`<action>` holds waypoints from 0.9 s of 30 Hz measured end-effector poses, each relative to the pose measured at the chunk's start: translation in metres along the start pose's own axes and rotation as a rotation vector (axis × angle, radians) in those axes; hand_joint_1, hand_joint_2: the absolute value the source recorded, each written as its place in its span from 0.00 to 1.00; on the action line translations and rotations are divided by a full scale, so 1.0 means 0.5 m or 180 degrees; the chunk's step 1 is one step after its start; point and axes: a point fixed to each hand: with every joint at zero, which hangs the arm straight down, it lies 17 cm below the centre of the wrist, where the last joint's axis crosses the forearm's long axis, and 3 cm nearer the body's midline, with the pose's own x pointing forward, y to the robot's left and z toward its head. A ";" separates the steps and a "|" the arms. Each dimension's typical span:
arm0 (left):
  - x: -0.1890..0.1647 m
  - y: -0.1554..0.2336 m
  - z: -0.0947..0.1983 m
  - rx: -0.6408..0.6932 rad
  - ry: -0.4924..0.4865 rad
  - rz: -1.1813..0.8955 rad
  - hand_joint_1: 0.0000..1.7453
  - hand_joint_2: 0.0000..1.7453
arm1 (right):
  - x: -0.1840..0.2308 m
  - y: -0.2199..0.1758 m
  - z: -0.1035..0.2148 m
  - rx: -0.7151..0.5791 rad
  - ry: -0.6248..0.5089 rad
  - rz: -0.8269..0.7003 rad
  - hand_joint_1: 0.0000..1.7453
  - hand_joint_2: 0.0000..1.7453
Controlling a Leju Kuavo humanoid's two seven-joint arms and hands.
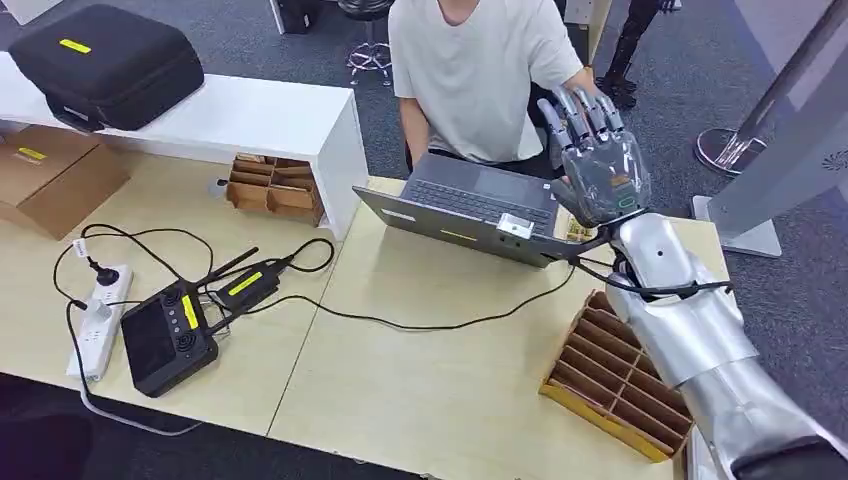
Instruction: Pass the card to the sensor for recognition and then transmit it.
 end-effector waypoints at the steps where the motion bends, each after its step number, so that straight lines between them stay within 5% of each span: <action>1: -0.001 -0.003 0.000 -0.0012 0.0006 0.0000 0.00 1.00 | -0.005 0.000 0.000 0.0007 0.0024 0.0002 0.00 1.00; 7: -0.010 -0.022 0.002 -0.0099 0.0042 0.0045 0.00 1.00 | -0.111 -0.032 -0.009 0.0011 0.0257 0.0161 0.00 1.00; 16: -0.016 -0.048 0.021 -0.0117 0.0023 0.0230 0.00 1.00 | -0.424 -0.127 0.042 0.0022 0.0797 0.0711 0.00 1.00; 27: -0.002 -0.042 0.025 -0.0024 -0.0041 0.0330 0.00 1.00 | -0.488 -0.133 0.073 0.0090 0.0957 0.0818 0.00 1.00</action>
